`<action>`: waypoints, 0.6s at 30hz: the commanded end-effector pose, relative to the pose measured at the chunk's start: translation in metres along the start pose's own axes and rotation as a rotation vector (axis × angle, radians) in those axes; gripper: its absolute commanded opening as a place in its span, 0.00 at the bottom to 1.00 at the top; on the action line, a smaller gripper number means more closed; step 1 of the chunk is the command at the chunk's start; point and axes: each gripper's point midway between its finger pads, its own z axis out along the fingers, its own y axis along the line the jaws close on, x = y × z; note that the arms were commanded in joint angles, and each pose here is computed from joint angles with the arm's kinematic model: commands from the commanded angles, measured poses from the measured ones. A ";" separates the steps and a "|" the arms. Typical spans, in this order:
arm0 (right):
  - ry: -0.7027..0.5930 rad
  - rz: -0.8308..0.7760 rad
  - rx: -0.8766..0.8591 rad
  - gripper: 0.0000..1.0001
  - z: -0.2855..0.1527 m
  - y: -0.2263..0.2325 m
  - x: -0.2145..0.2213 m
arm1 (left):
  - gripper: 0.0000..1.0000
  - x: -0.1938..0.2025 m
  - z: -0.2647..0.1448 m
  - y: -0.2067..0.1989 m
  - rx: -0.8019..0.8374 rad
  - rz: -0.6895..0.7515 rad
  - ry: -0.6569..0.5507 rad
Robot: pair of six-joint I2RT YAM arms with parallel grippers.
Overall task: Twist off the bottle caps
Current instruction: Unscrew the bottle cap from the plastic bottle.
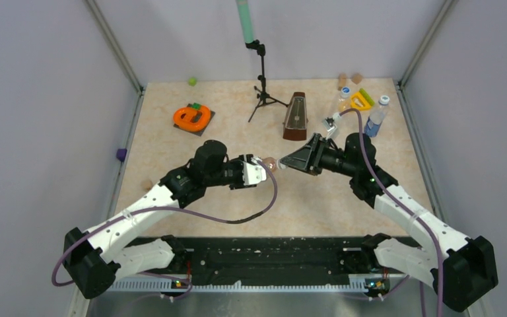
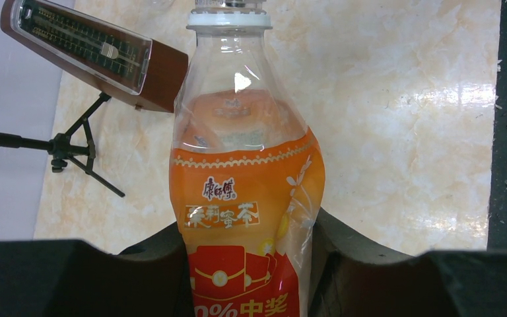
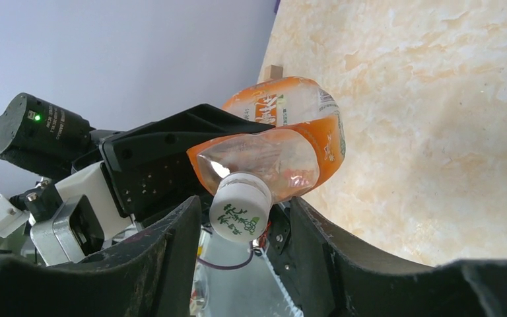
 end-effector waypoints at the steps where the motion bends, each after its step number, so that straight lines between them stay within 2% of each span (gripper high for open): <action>1: 0.007 -0.027 -0.030 0.50 -0.001 0.006 0.003 | 0.00 -0.016 -0.002 0.013 -0.042 0.031 -0.042; 6: 0.018 -0.034 -0.038 0.50 -0.001 0.007 0.005 | 0.00 -0.015 0.000 0.012 -0.040 0.030 -0.039; 10: 0.032 -0.033 -0.049 0.46 0.000 0.008 0.006 | 0.00 -0.014 0.001 0.012 -0.037 0.026 -0.035; 12: 0.035 -0.034 -0.050 0.35 0.001 0.007 0.007 | 0.00 -0.015 0.001 0.013 -0.036 0.026 -0.035; 18: 0.038 -0.044 -0.055 0.31 0.001 0.008 0.007 | 0.00 -0.013 0.003 0.012 -0.030 0.024 -0.031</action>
